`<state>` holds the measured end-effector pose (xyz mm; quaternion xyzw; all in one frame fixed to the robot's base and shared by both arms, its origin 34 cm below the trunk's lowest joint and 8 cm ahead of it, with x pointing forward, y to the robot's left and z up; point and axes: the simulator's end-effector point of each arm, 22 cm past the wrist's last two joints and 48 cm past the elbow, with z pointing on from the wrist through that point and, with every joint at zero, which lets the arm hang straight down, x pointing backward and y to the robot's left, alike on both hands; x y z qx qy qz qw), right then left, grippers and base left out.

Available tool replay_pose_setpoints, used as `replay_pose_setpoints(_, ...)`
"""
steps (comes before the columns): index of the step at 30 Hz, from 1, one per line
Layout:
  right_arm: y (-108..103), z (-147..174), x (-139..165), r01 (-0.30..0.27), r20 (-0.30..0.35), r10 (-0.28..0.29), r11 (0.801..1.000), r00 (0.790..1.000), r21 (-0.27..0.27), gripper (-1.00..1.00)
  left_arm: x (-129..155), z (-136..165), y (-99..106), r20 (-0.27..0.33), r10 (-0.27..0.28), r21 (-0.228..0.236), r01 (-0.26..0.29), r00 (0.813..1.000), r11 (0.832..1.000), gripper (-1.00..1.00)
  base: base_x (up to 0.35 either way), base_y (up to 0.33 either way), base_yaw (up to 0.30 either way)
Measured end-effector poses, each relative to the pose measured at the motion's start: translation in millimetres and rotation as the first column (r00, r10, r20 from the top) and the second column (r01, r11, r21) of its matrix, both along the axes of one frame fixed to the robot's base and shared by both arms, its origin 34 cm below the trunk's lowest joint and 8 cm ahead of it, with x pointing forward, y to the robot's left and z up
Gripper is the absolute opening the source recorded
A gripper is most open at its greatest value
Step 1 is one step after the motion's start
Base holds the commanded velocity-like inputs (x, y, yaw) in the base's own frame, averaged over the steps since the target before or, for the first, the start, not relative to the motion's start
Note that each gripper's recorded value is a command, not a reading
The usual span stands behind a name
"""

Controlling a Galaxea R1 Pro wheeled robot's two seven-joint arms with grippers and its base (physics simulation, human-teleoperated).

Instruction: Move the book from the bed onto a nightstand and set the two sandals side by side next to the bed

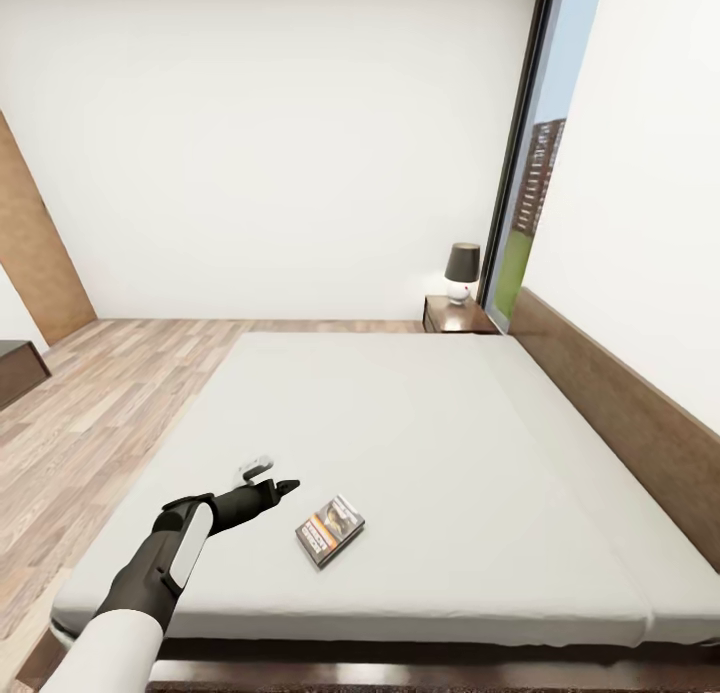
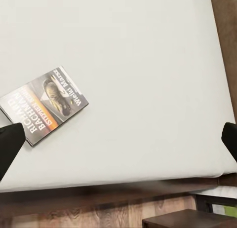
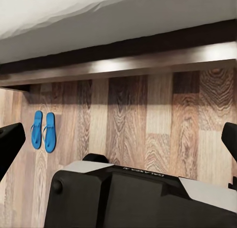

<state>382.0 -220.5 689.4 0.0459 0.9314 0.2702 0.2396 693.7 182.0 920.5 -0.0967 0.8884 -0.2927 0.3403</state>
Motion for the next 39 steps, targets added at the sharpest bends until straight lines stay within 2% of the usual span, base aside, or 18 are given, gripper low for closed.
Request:
replay_pose_setpoints(33, -1, -14, -16, 0.001, -0.052, -0.001, 1.0, 0.999, -0.002, 1.0, -6, -30, -2, -0.053, -0.003, -0.002, 0.003, 0.999, 1.0, 1.0, 0.0, 0.0, 0.0)
replay_pose_setpoints(39, 0, -16, -20, 0.001, -0.061, -0.001, 1.0, 0.998, -0.001, 1.0, -7, -36, -1, -0.063, -0.003, -0.002, 0.003, 0.998, 1.0, 1.0, 0.17, 0.0, 0.0)
